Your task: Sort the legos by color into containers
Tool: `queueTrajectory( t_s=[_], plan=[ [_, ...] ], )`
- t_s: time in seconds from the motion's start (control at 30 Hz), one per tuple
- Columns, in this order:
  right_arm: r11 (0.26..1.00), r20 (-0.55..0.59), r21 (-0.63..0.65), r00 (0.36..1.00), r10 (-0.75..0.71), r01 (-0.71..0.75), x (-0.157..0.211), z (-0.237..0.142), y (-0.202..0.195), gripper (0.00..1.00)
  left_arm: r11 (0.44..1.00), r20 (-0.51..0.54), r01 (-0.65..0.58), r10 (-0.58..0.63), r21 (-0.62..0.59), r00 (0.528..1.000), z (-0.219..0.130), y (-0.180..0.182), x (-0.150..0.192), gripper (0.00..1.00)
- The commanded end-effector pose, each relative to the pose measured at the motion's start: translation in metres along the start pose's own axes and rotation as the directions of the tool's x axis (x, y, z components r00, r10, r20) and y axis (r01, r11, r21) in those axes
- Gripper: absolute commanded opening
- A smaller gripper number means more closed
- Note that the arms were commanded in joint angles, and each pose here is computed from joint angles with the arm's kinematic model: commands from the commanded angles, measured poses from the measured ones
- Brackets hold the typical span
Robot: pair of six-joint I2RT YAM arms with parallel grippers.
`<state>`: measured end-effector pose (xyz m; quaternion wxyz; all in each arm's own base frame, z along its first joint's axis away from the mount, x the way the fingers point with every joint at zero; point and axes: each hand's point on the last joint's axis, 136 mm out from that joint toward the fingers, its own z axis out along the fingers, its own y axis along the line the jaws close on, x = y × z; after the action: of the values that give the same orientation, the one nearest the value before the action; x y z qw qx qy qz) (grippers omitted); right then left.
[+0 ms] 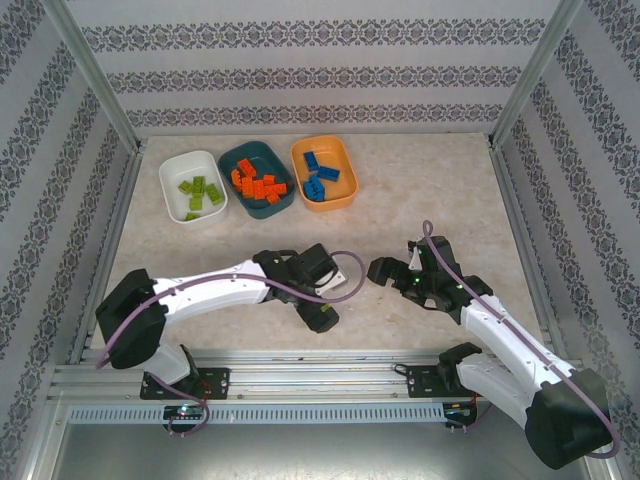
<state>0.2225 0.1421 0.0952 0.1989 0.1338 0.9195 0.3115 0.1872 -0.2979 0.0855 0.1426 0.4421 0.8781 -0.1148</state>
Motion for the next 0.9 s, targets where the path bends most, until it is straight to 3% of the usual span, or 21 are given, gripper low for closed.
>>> queueTrajectory(
  t_s=[0.0, 0.47, 0.87],
  plan=[
    [1.0, 0.002, -0.011, 1.0, 0.015, -0.015, 0.0, 0.0, -0.001, 0.98, 0.998, -0.056, -0.043, 0.04, -0.04, 0.998, 0.0, 0.002, 0.003, 1.0],
    [1.0, -0.002, 0.0, 1.0, 0.02, -0.02, 0.003, 0.002, -0.006, 0.98, 0.997, -0.229, -0.037, 0.02, -0.068, 0.973, 0.036, 0.008, 0.013, 0.93],
    [1.0, 0.0, 0.0, 1.0, 0.026, -0.026, 0.002, 0.002, -0.006, 0.98, 0.993, -0.275, -0.03, -0.002, -0.114, 0.961, 0.052, 0.024, 0.021, 0.92]
  ],
)
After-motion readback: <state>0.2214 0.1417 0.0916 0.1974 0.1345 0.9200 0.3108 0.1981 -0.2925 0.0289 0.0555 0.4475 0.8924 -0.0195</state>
